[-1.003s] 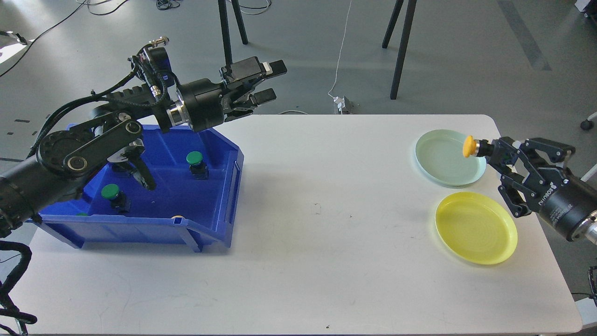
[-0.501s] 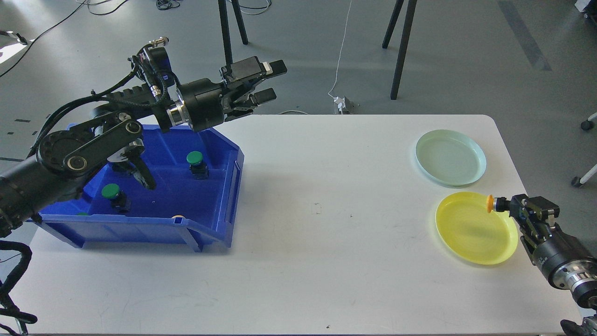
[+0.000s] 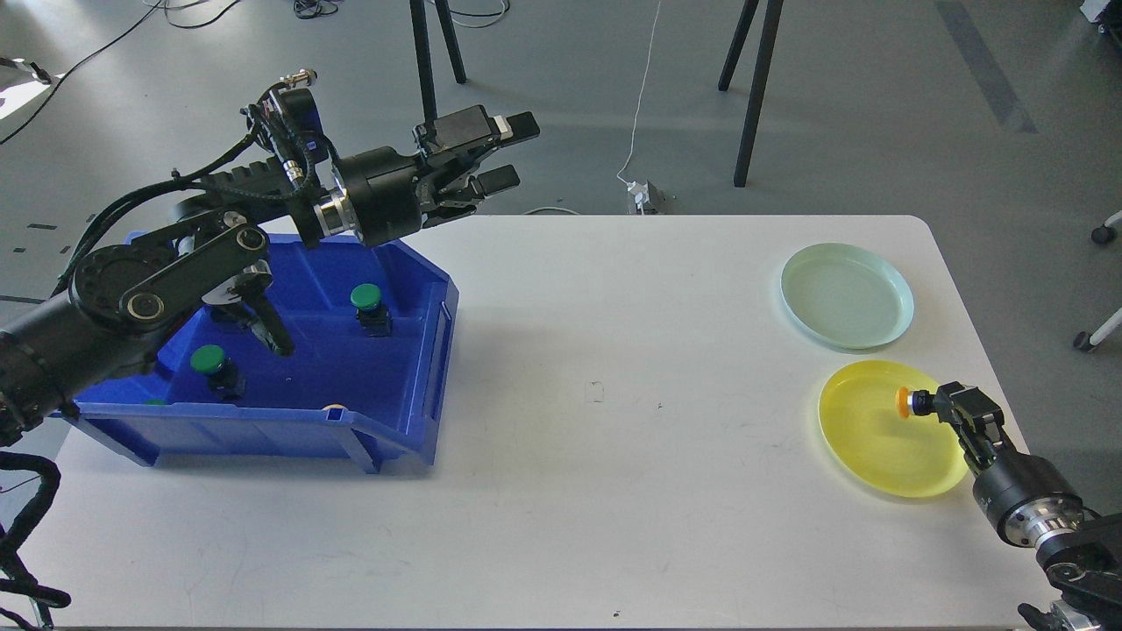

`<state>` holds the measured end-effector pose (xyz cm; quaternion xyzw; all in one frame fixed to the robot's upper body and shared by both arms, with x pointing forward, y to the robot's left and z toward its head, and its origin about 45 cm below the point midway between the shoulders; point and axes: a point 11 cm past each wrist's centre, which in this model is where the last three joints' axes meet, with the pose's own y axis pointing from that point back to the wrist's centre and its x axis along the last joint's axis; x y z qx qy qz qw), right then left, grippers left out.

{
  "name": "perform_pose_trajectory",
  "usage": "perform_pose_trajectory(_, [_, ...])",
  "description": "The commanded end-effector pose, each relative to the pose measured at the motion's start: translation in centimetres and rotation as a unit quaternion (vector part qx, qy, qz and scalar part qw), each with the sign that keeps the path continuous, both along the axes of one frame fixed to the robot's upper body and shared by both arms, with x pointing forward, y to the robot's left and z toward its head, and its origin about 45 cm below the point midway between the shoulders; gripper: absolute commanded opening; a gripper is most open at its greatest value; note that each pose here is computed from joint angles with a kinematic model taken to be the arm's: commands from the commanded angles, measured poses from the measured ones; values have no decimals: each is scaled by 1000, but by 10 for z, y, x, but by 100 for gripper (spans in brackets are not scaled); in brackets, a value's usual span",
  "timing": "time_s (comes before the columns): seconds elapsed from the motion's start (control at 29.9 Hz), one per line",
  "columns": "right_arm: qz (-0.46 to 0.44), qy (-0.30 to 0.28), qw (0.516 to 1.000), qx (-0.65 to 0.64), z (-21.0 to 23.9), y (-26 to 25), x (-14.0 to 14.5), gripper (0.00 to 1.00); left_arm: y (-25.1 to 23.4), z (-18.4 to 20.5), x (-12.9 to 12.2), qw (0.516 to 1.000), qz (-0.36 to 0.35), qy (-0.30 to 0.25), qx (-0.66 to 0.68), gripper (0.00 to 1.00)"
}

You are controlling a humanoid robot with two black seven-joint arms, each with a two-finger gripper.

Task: Pass button and place on color plate
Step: 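Lower the button onto the yellow plate and open the right gripper, then withdraw the right gripper and move the left gripper back over the bin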

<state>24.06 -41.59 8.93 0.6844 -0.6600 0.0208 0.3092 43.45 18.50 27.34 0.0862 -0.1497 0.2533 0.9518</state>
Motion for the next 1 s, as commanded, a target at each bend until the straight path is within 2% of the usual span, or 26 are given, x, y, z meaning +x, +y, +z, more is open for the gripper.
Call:
perform_pose_trajectory(0.0, [1,-3,1000,8,-1,6,2,58,0,0,0,1000,0,0,0,99])
perform_pose_trajectory(0.5, [1,-11,1000,23,0,15,8,63,-2,-1,0,1000,0,2,-3,99])
perform_pose_trajectory(0.67, [-7,-65,996,60,31,27,34,67,2,7,4,999,17,16,-44,99])
perform_pose_trajectory(0.74, [-7,-102,991,90,56,38,49,70,17,23,11,995,46,19,-88,99])
perform_pose_trajectory(0.84, [0,-152,978,141,93,58,64,76,77,56,23,981,121,8,-155,99])
perform_pose_trajectory(0.97, [5,-194,958,211,131,84,75,81,153,71,23,969,200,-10,-142,99])
